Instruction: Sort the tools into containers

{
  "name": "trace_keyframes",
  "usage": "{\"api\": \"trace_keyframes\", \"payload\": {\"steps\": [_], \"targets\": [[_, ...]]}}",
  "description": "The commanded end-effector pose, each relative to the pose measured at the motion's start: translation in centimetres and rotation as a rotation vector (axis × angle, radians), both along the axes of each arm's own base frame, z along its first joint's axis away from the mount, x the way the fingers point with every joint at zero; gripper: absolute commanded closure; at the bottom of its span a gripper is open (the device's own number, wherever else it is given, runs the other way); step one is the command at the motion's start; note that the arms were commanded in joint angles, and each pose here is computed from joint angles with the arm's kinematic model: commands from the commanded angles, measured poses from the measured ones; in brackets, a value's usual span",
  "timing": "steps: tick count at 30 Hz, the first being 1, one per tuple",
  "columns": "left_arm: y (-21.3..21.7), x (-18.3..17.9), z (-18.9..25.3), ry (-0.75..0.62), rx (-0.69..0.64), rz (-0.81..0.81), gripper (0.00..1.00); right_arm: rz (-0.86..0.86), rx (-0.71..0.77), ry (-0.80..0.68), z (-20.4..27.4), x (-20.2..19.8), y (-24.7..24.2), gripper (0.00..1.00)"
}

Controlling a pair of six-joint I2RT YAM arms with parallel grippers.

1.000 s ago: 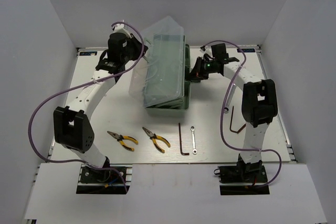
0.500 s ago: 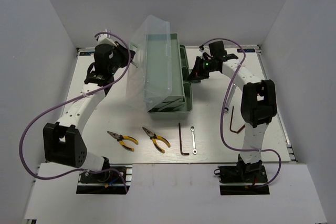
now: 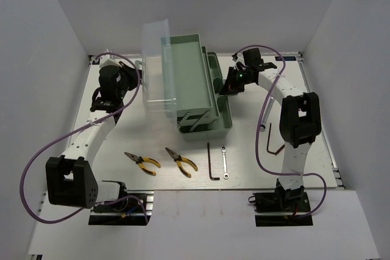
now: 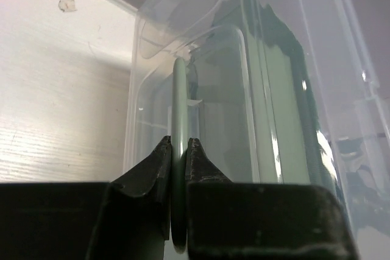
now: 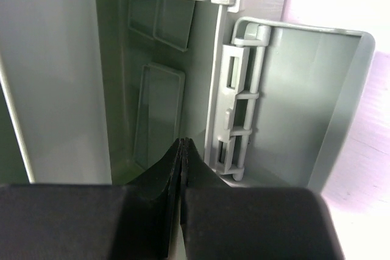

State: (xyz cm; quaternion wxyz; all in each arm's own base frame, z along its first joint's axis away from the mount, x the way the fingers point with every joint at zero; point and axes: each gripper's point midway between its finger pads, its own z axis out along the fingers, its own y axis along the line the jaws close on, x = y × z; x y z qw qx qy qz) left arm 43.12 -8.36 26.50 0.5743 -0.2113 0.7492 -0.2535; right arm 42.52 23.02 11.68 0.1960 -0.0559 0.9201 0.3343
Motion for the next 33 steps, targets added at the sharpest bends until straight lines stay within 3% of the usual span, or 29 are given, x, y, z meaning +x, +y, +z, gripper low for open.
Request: {"api": "trace_keyframes", "payload": {"steps": [1,20,33], "targets": [[0.5,-1.8,-4.4,0.142,0.041,-0.001,1.00,-0.042,-0.136,0.084,-3.9,-0.7,-3.4,1.00],[4.2,-2.6,-9.0,0.295,0.085,0.089,1.00,-0.045,-0.147,0.083,-4.1,-1.2,-3.9,1.00],[7.3,-5.9,-12.6,0.461,0.141,0.224,1.00,-0.046,-0.134,0.089,-3.8,-1.5,-3.7,1.00]]}}
